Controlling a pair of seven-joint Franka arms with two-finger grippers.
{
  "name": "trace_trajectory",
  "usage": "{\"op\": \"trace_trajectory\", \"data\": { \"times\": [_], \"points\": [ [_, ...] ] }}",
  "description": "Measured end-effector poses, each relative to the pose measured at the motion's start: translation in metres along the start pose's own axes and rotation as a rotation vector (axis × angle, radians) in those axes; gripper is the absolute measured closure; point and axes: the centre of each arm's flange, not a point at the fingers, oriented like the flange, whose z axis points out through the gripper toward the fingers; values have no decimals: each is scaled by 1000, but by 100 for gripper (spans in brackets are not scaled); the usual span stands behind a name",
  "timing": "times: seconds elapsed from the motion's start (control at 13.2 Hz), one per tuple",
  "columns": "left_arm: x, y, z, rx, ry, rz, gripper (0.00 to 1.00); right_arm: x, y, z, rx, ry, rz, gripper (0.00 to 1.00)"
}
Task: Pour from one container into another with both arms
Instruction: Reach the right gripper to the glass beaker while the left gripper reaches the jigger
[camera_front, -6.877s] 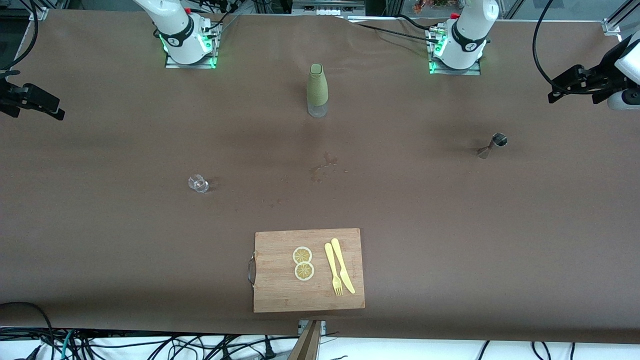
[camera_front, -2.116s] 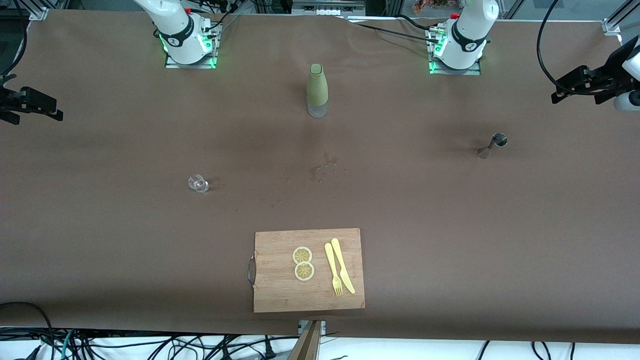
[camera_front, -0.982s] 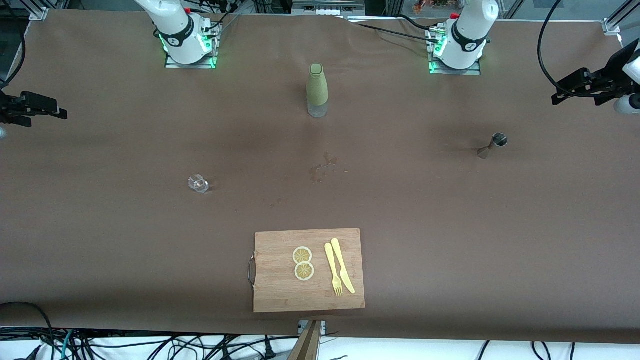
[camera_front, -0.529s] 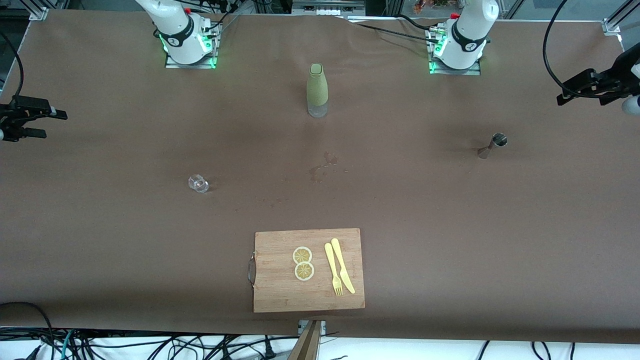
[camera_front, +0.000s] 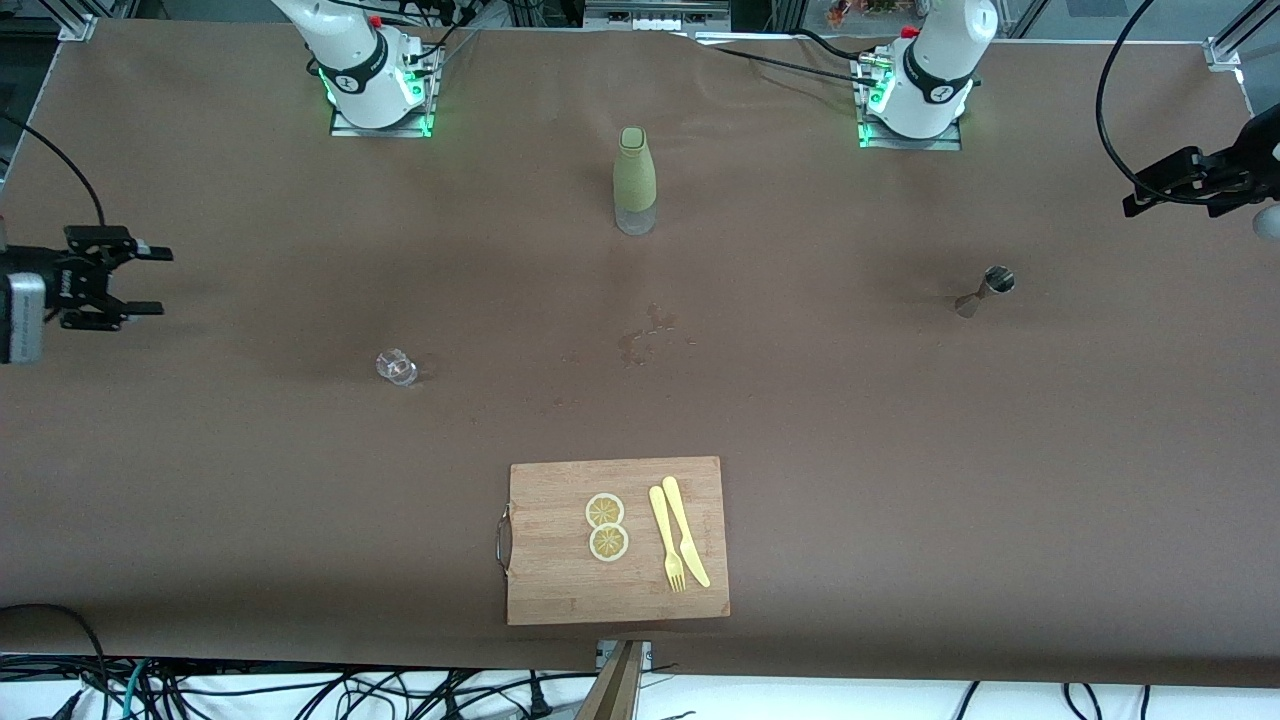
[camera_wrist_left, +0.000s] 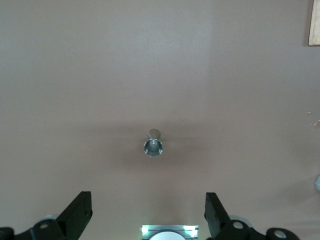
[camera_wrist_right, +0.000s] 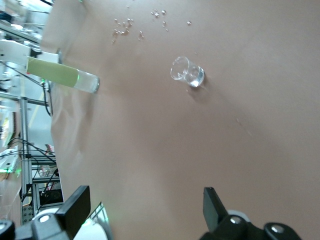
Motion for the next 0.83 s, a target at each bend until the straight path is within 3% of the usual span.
{"op": "trace_trajectory", "data": {
  "times": [0.3,0.6,0.83],
  "points": [
    [7,-70,23,15,-3,130,0,8,39,43,50,87,-207,0],
    [16,-144,68,17,11,316,0,37,60,77,2,148,-513,0],
    [20,-202,114,-15,8,503,0,47,85,124,26,249,-690,0]
  ]
}}
